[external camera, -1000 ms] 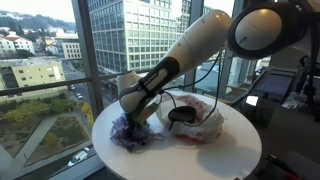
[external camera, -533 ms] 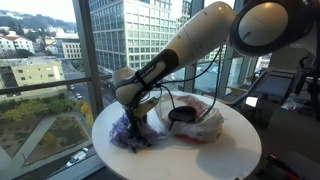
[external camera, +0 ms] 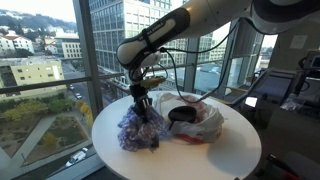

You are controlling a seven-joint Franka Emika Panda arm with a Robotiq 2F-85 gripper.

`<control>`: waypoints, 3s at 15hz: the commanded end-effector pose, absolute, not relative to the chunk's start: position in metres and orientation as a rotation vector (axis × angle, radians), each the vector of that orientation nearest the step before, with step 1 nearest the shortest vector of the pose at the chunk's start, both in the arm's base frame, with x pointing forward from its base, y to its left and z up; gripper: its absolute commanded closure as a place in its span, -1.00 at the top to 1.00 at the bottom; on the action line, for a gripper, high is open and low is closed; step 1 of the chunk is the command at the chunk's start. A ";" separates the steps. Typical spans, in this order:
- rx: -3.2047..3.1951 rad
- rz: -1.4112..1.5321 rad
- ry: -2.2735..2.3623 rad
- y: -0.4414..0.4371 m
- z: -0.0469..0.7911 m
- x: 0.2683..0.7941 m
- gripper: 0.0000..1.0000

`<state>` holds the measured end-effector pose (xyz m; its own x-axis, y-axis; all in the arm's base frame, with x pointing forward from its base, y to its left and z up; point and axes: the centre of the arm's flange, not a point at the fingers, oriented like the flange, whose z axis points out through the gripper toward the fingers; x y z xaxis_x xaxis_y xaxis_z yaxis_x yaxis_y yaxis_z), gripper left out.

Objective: Put the items, which are on the table, in the plastic

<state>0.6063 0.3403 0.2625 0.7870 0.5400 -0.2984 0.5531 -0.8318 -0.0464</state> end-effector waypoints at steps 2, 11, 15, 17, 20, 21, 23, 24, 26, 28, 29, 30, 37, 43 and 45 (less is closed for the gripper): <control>3.068 -0.373 0.875 0.300 0.350 0.570 -0.77; 3.432 0.074 0.592 0.223 0.478 0.525 -0.77; 3.566 0.332 0.427 0.184 0.515 0.501 -0.76; 3.607 0.465 0.333 0.166 0.530 0.489 -0.76; 3.641 0.644 0.143 0.134 0.546 0.479 -0.76; 3.649 0.696 0.084 0.124 0.550 0.478 -0.77; 3.650 0.779 -0.030 0.106 0.554 0.481 -0.75; 3.639 0.819 -0.086 0.099 0.555 0.483 -0.76; 3.607 0.913 -0.205 0.085 0.558 0.489 -0.75; 3.570 1.001 -0.287 0.074 0.561 0.494 -0.76; 3.545 1.026 -0.315 0.070 0.560 0.498 -0.76; 3.531 1.017 -0.338 0.066 0.554 0.506 -0.76; 3.502 0.735 -0.476 0.045 0.471 0.554 -0.76; 3.398 0.423 -0.578 0.037 0.391 0.570 -0.73; 3.357 0.316 -0.558 0.044 0.366 0.575 -0.74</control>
